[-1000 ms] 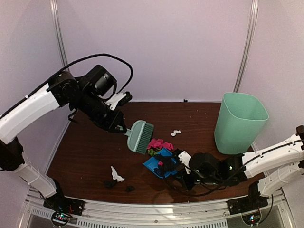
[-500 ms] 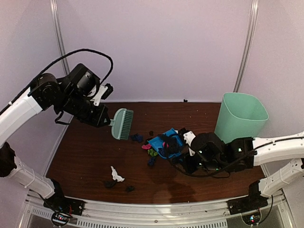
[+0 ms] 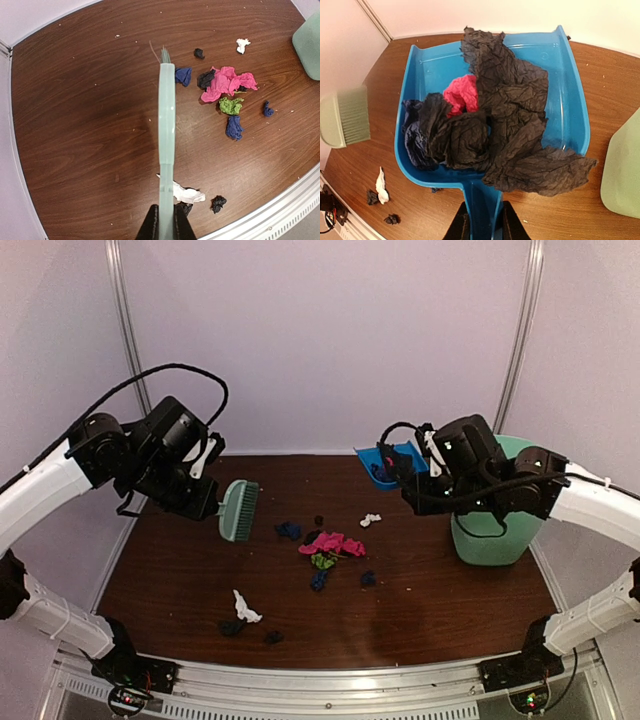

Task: Sweep away the paper scraps from the table

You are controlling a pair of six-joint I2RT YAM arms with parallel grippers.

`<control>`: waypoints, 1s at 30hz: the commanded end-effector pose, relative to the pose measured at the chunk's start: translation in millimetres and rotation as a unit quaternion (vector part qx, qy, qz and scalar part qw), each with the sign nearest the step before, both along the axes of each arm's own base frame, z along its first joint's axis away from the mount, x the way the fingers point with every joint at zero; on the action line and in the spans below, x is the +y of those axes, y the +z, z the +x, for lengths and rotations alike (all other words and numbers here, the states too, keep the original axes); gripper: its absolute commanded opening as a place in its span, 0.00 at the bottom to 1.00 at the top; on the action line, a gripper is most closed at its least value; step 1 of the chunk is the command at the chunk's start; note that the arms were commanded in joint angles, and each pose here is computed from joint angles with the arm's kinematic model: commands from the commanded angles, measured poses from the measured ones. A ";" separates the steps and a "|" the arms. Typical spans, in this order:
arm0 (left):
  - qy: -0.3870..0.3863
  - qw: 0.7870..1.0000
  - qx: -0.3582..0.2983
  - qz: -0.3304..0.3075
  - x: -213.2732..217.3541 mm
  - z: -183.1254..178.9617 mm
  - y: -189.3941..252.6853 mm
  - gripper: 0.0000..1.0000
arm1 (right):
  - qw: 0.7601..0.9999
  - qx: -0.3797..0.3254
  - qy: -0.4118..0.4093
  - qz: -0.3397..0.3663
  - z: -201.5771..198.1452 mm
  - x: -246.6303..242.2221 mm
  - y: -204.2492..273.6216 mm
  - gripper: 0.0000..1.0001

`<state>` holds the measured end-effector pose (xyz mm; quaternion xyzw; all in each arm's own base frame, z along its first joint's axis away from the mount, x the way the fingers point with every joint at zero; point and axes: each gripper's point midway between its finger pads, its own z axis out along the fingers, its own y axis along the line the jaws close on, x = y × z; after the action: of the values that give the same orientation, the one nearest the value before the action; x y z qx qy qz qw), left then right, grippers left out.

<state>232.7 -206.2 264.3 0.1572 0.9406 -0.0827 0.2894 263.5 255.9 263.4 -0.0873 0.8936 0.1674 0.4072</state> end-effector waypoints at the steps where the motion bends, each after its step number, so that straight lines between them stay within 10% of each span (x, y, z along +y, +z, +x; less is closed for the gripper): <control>1: 0.012 0.999 -0.033 -0.029 -1.8 10.1 13.5 0.00 | 1.000 -0.001 -0.013 0.013 7.0 -11.3 32.2 0.00; 30: -0.024 0.998 -0.013 -0.052 -27.3 16.8 11.6 0.00 | 0.958 0.072 -0.159 0.226 9.6 -120.9 108.8 0.00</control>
<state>239.9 -221.6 258.9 0.1631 0.9383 -0.1116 0.2839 284.3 140.0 371.2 0.1348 0.8692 0.2737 0.3891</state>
